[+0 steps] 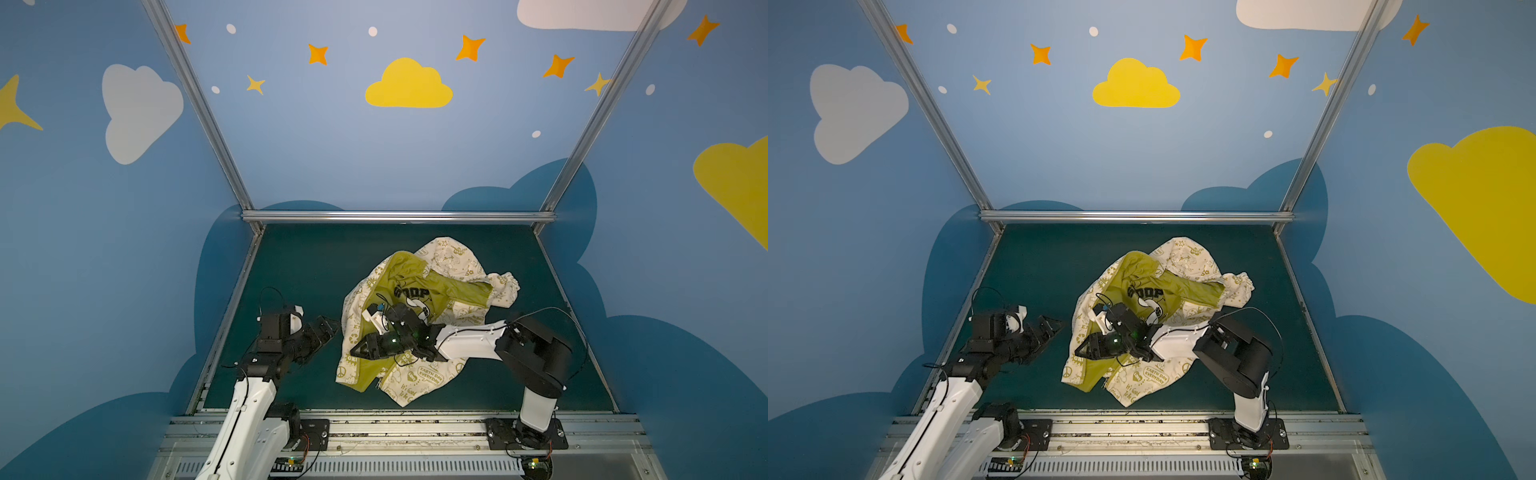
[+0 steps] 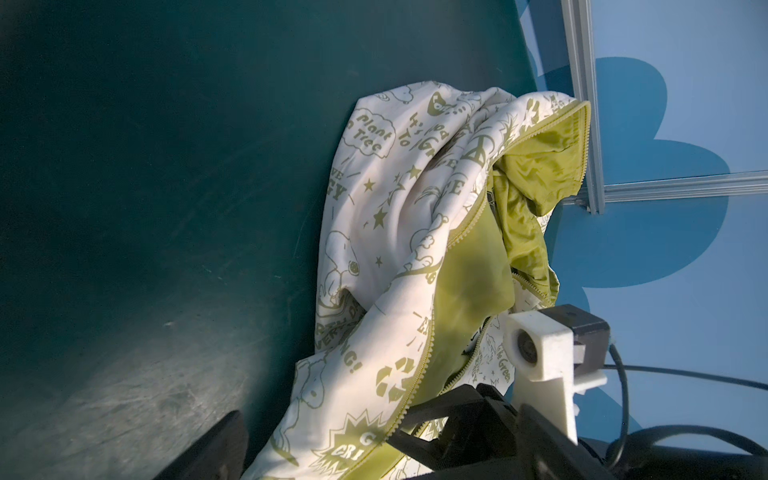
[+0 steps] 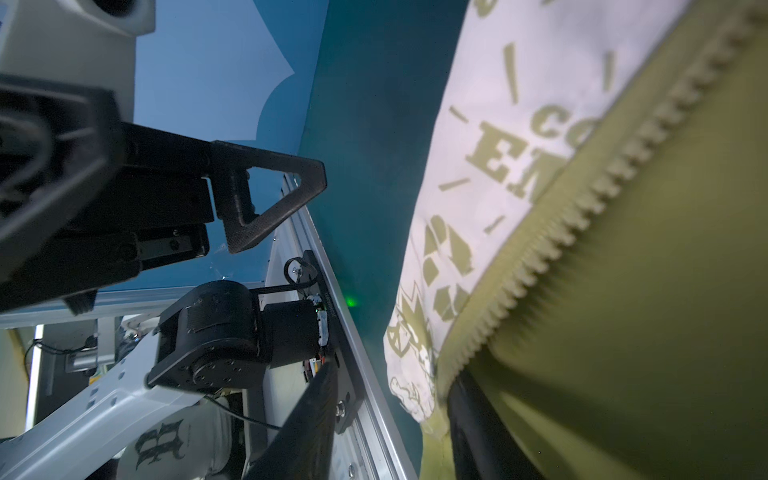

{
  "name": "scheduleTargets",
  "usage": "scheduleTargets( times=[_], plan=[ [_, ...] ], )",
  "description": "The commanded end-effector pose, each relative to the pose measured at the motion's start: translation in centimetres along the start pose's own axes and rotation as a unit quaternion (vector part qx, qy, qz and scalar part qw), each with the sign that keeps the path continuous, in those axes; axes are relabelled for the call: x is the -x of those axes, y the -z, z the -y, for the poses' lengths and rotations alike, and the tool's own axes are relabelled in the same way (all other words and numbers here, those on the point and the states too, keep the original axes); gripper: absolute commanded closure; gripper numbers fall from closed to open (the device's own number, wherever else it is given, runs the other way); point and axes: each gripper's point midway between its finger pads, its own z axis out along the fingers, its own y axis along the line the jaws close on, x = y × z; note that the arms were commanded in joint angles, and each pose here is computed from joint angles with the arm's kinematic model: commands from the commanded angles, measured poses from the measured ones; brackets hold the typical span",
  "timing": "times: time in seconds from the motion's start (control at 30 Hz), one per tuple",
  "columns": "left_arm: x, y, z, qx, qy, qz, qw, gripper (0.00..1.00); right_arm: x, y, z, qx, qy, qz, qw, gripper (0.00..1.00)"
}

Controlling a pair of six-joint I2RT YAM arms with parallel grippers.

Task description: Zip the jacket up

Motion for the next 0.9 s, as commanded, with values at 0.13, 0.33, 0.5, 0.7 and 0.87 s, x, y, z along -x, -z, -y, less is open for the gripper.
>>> scheduleTargets(
  times=[0.13,0.33,0.5,0.7,0.87],
  plan=[
    [0.0,2.4,1.5,-0.002,-0.013,0.010,1.000,0.01,0.3,-1.2,-1.1,0.037,-0.009,-0.021,0.999,0.55],
    [-0.3,3.2,3.1,-0.036,0.003,0.007,0.999,0.01,0.9,0.3,-1.0,0.014,-0.010,0.004,1.000,1.00],
    [-0.5,4.9,7.5,-0.144,0.033,0.027,0.989,0.01,2.9,3.5,-1.9,0.012,-0.006,0.065,0.998,1.00],
    [-0.1,7.3,12.0,-0.233,0.040,0.061,0.970,0.01,5.4,3.6,-4.7,0.078,-0.012,0.079,0.994,1.00],
    [-0.5,8.6,13.2,-0.230,0.029,0.051,0.971,0.01,8.6,4.3,-6.7,0.127,-0.008,0.114,0.985,1.00]
  ],
)
